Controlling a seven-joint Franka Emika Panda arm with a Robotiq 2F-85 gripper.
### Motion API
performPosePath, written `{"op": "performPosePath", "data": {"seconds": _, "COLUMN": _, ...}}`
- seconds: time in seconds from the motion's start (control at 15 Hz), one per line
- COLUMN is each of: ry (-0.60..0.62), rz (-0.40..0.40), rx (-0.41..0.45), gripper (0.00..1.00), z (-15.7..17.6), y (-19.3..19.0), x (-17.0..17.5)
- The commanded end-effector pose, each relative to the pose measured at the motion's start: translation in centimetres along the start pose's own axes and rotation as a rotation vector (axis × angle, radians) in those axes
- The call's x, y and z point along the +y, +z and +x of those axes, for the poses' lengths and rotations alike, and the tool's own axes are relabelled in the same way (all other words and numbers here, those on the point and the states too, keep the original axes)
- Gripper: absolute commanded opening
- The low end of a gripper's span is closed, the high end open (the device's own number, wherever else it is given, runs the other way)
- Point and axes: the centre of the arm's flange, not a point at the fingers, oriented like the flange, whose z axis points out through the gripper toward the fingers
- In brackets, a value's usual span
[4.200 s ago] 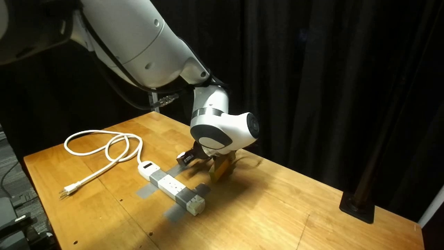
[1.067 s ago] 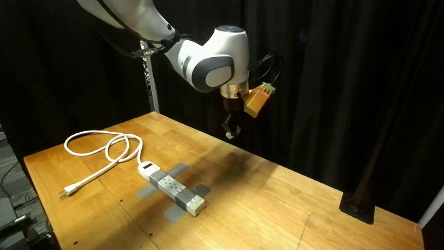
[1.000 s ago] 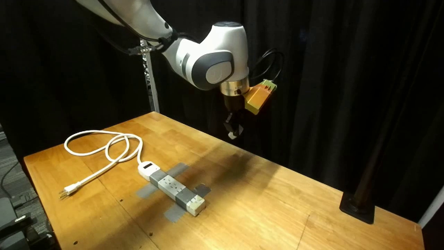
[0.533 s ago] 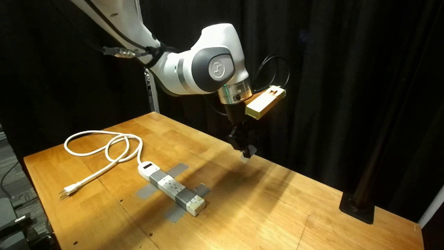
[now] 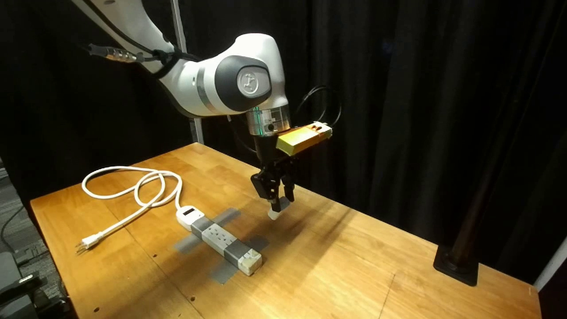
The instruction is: Pick up the charger from the table and put it on the adapter
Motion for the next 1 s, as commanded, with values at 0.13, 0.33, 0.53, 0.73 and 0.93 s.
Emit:
{"op": "performPosePath", "data": {"seconds": 0.13, "ry": -0.016, "rz": -0.052, "rx": -0.048, "gripper": 0.23, "z": 1.3, "y": -2.6, "x": -3.8}}
{"op": "performPosePath", "data": {"seconds": 0.33, "ry": -0.018, "rz": -0.061, "rx": -0.056, "gripper": 0.23, "z": 1.2, "y": -2.8, "x": -5.2}}
{"op": "performPosePath", "data": {"seconds": 0.53, "ry": -0.022, "rz": -0.028, "rx": -0.028, "gripper": 0.23, "z": 1.6, "y": -2.4, "x": -6.5}}
{"op": "performPosePath", "data": {"seconds": 0.73, "ry": -0.041, "rz": 0.01, "rx": -0.004, "gripper": 0.23, "z": 2.6, "y": -1.9, "x": -8.0}}
{"op": "performPosePath", "data": {"seconds": 0.93, "ry": -0.054, "rz": 0.028, "rx": 0.034, "gripper": 0.23, "z": 4.0, "y": -1.4, "x": -8.9}}
